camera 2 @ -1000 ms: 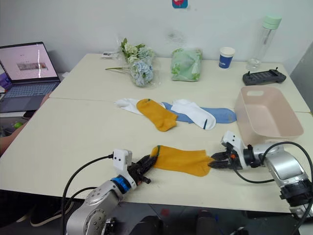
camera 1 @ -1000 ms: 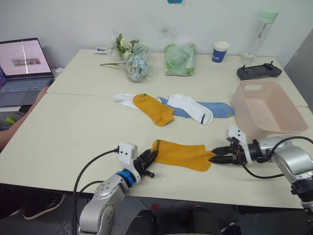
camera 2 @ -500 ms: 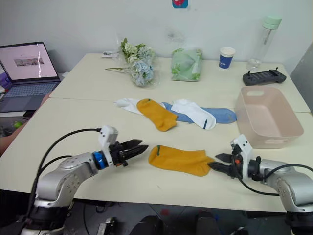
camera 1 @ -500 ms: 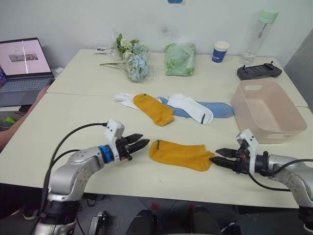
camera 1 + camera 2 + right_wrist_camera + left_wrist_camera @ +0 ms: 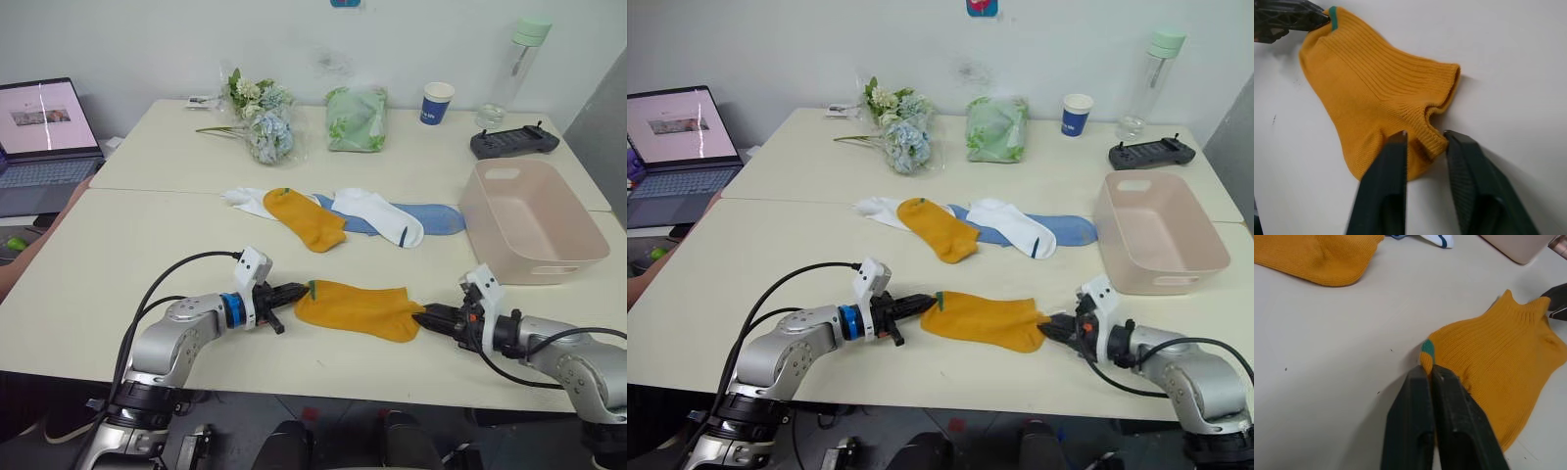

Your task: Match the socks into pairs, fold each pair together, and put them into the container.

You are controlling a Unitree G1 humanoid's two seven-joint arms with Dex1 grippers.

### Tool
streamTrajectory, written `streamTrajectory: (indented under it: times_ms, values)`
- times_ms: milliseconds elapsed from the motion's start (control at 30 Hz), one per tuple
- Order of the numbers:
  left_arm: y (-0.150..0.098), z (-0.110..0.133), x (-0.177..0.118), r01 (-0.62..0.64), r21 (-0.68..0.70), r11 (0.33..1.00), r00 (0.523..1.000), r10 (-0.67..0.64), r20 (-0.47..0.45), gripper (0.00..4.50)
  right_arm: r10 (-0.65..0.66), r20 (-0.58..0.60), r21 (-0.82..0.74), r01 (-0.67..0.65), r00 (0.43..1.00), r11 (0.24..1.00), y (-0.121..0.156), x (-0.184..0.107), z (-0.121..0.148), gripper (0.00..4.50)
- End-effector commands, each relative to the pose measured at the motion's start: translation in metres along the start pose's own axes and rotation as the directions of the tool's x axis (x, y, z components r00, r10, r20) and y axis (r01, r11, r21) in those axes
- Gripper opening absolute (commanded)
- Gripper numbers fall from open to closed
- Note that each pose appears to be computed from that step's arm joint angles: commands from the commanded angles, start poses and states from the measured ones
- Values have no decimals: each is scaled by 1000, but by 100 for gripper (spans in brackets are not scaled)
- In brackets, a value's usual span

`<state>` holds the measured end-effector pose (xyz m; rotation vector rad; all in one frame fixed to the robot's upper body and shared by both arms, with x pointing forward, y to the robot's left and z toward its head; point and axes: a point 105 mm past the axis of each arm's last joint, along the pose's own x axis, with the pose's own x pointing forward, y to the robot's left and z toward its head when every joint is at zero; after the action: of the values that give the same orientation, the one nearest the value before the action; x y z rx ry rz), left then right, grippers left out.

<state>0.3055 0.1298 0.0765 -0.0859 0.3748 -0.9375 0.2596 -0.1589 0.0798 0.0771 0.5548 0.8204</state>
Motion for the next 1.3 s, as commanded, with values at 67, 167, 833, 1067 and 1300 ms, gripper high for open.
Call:
streamTrajectory:
  times_ms: [67,167,833,1067,1300]
  values:
    - [-9,14,-5,21,39,999,999,-23,44,0,16,45,-33,-15,999,999,5,-4,17,3]
    - [-14,11,-6,23,19,1000,999,-24,41,0,2,63,-11,-1,998,1000,0,-10,25,3]
    - [-23,-5,17,-64,3,998,998,64,19,0,-41,-93,58,47,995,997,-25,-23,6,3]
    - [-21,-3,19,-48,34,998,999,48,13,0,-41,-97,70,48,994,996,-28,-23,0,3]
    - [-15,5,18,-68,53,996,997,66,47,120,-52,-65,48,56,997,997,-23,-21,2,104]
